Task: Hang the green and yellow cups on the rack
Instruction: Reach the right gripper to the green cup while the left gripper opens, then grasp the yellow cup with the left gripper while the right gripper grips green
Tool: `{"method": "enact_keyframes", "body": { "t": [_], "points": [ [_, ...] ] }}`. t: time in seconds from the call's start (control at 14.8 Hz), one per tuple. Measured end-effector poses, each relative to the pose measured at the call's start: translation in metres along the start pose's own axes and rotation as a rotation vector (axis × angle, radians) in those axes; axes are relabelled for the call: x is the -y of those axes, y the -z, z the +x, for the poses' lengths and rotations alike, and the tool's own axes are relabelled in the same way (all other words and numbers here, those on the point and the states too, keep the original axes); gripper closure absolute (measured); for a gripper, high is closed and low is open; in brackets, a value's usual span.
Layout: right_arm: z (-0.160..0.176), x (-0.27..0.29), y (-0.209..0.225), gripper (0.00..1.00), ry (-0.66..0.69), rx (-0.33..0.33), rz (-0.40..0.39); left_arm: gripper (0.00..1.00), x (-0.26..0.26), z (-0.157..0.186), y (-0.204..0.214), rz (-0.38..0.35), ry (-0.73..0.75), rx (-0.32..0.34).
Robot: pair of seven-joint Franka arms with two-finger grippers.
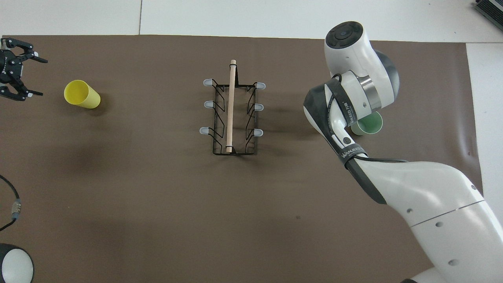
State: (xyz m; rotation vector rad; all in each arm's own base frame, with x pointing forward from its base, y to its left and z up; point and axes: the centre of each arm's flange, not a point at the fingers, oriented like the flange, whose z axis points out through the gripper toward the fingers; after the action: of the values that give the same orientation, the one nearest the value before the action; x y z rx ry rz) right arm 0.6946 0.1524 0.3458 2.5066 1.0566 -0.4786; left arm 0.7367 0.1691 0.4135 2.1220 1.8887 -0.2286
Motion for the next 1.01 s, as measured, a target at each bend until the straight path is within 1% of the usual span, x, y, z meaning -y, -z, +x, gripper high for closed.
{"method": "enact_keyframes", "body": {
  "t": [0.14, 0.27, 0.34, 0.47, 0.61, 0.74, 0.88, 1.01],
  "points": [
    [0.007, 0.018, -0.003, 0.00, 0.139, 0.044, -0.081, 0.00, 0.002, 0.010, -0.006, -0.033, 0.131, 0.057],
    [0.012, 0.043, -0.007, 0.00, 0.265, 0.076, -0.149, 0.00, 0.009, 0.027, -0.019, -0.076, 0.263, 0.112],
    [0.013, 0.055, -0.011, 0.00, 0.327, 0.091, -0.173, 0.00, 0.016, 0.037, -0.027, -0.094, 0.327, 0.140],
    [0.009, 0.071, -0.019, 0.00, 0.457, 0.122, -0.206, 0.00, 0.038, 0.053, -0.043, -0.105, 0.424, 0.197],
    [0.006, 0.081, -0.025, 0.00, 0.584, 0.158, -0.267, 0.00, 0.060, 0.063, -0.054, -0.133, 0.509, 0.240],
    [0.004, 0.095, -0.032, 0.00, 0.677, 0.191, -0.329, 0.00, 0.080, 0.064, -0.064, -0.150, 0.576, 0.280],
    [0.002, 0.108, -0.043, 0.00, 0.734, 0.232, -0.369, 0.00, 0.092, 0.058, -0.074, -0.159, 0.618, 0.312],
    [0.000, 0.115, -0.054, 0.00, 0.780, 0.275, -0.399, 0.00, 0.098, 0.048, -0.083, -0.164, 0.634, 0.327]
  ]
}}
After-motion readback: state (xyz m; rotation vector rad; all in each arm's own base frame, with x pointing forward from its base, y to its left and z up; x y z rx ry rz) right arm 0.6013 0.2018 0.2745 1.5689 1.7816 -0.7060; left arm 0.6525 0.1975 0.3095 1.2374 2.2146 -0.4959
